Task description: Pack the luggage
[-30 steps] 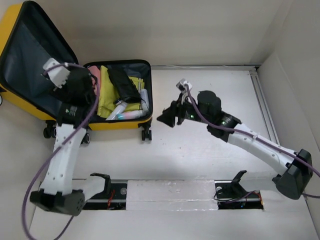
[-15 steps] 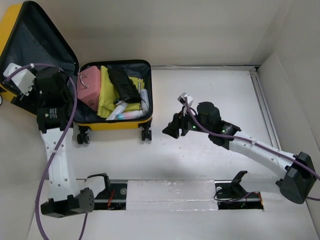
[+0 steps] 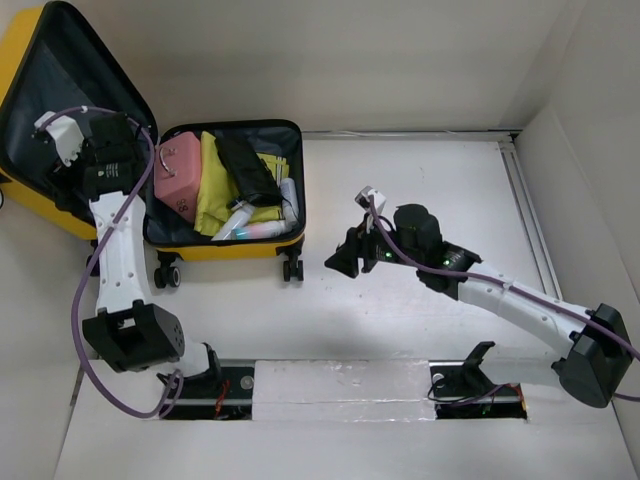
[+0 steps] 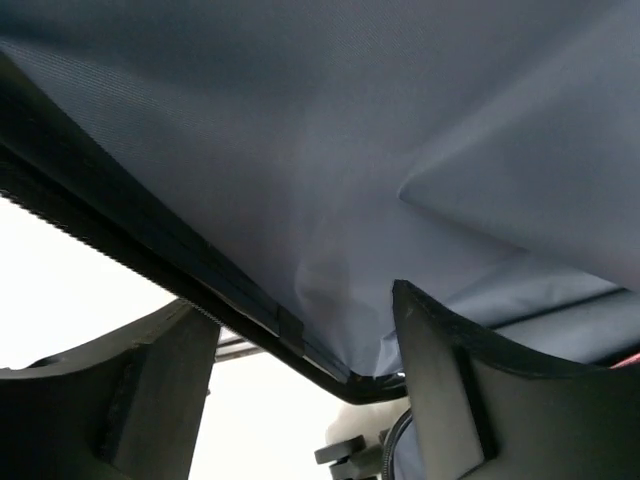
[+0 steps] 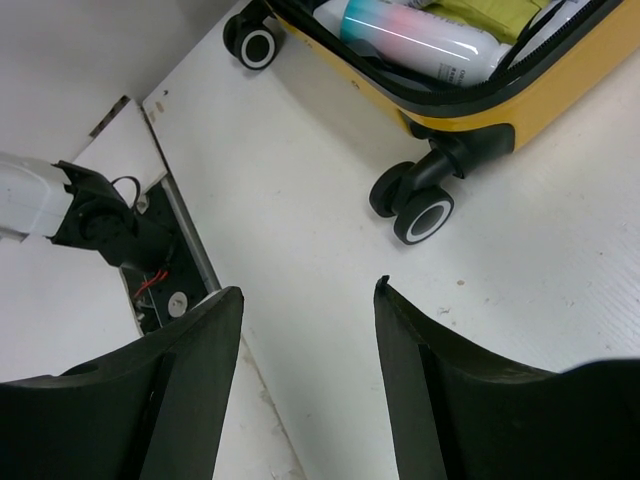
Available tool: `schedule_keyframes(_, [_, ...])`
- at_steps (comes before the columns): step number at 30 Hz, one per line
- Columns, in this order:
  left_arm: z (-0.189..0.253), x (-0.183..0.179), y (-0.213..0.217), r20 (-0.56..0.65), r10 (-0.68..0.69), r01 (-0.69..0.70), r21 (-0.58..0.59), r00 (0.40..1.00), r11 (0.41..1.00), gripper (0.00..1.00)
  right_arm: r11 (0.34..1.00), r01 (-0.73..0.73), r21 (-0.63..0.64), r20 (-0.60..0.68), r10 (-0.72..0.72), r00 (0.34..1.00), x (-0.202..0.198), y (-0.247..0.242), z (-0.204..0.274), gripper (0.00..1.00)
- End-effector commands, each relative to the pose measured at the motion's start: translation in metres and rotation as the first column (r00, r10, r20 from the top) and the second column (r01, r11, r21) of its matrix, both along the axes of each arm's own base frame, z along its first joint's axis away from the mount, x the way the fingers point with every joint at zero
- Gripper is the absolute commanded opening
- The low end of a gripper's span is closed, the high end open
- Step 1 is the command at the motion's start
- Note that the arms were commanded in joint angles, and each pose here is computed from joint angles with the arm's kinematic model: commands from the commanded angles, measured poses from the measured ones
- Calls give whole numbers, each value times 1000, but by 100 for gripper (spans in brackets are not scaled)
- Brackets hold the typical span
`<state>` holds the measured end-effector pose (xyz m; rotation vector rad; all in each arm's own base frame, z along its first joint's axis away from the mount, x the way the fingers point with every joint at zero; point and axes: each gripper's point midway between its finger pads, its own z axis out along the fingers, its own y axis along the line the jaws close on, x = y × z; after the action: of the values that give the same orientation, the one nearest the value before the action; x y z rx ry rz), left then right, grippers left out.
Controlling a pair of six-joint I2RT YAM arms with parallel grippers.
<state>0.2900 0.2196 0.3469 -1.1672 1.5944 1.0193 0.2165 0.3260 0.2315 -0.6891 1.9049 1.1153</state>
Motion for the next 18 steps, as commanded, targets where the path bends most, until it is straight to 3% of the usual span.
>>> schedule_keyframes(1, [27, 0, 4, 52, 15, -17, 34, 999, 999, 61, 999, -24, 39, 57, 22, 998, -1, 2, 14, 61])
schedule_keyframes(2, [27, 1, 4, 52, 15, -17, 34, 999, 999, 52, 999, -24, 32, 50, 22, 999, 0, 3, 10, 61])
schedule_keyframes(8, [20, 7, -1, 65, -37, 37, -1, 997, 999, 22, 1000, 21, 6, 42, -21, 999, 11, 4, 4, 61])
schedule_keyframes(10, [21, 15, -17, 104, -86, 88, -14, 991, 996, 0, 999, 33, -26, 17, -33, 999, 15, 5, -10, 61])
schedule_keyframes(14, [30, 26, -94, 138, -283, 282, 31, 949, 959, 0, 998, 33, -49, -4, -33, 999, 21, 10, -20, 61])
schedule_keyframes(15, [36, 30, -133, 160, -400, 399, 36, 903, 916, 0, 998, 19, -53, -15, -20, 1000, 19, 12, -24, 61])
schedule_keyframes(18, [41, 34, -195, 222, -556, 566, 23, 801, 824, 0, 998, 22, -57, -35, -24, 999, 22, 15, -28, 61])
